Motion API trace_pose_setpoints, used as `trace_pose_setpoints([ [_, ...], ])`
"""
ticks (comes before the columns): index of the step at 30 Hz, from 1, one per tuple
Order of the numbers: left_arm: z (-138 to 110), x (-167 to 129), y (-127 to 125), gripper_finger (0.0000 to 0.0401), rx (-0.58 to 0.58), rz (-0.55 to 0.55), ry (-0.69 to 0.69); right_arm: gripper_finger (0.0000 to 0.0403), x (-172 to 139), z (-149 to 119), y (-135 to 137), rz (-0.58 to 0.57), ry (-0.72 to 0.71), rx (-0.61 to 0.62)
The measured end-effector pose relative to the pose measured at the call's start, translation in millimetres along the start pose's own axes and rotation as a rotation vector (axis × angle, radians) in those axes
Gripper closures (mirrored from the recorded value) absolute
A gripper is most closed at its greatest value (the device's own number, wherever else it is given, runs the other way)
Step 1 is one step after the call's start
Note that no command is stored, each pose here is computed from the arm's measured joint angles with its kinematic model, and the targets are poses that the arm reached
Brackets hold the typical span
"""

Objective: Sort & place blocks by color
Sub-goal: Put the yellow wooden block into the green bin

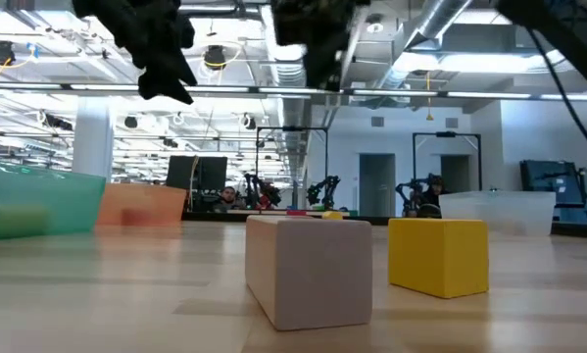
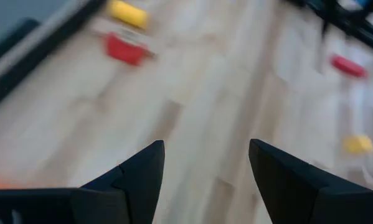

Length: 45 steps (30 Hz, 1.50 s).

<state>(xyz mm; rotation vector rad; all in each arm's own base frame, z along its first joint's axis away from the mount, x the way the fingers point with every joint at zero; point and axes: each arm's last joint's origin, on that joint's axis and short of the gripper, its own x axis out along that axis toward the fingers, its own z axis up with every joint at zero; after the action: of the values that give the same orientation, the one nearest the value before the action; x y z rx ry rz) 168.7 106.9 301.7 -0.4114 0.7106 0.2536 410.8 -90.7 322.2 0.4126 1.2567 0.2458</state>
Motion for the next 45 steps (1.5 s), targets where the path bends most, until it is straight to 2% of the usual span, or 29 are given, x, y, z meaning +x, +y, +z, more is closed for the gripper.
trace_pose_setpoints([
  [4, -2, 6, -20, 0.0179, 0.075, -0.057, 0.025, 0.0296, -6, -13, 14, -0.049, 0.021, -0.019],
  [7, -2, 10, -35, 0.0179, 0.137, -0.050, 0.019, 0.0296, -11, -29, 24, -0.076, 0.040, -0.026],
  [13, -4, 16, -61, 0.0179, 0.236, -0.095, 0.000, 0.0296, -9, -67, 38, -0.078, 0.030, -0.052],
  [20, -20, 25, -101, 0.0179, 0.364, -0.300, 0.096, 0.0296, 0, -124, 45, -0.067, -0.054, 0.031],
  [23, -30, 32, -120, 0.0179, 0.416, -0.356, 0.151, 0.0296, 5, -144, 51, -0.053, -0.099, 0.050],
  [28, -47, 48, -146, 0.0179, 0.407, -0.404, 0.270, 0.0296, 16, -172, 60, -0.045, -0.130, 0.068],
  [32, -60, 59, -169, 0.0179, 0.402, -0.429, 0.321, 0.0296, 24, -183, 66, -0.029, -0.131, 0.044],
  [37, -69, 71, -199, 0.0179, 0.462, -0.413, 0.355, 0.0296, 34, -188, 70, -0.020, -0.128, 0.003],
  [45, -94, 81, -237, 0.0179, 0.441, -0.388, 0.516, 0.0295, 37, -190, 68, -0.026, -0.114, -0.021],
])
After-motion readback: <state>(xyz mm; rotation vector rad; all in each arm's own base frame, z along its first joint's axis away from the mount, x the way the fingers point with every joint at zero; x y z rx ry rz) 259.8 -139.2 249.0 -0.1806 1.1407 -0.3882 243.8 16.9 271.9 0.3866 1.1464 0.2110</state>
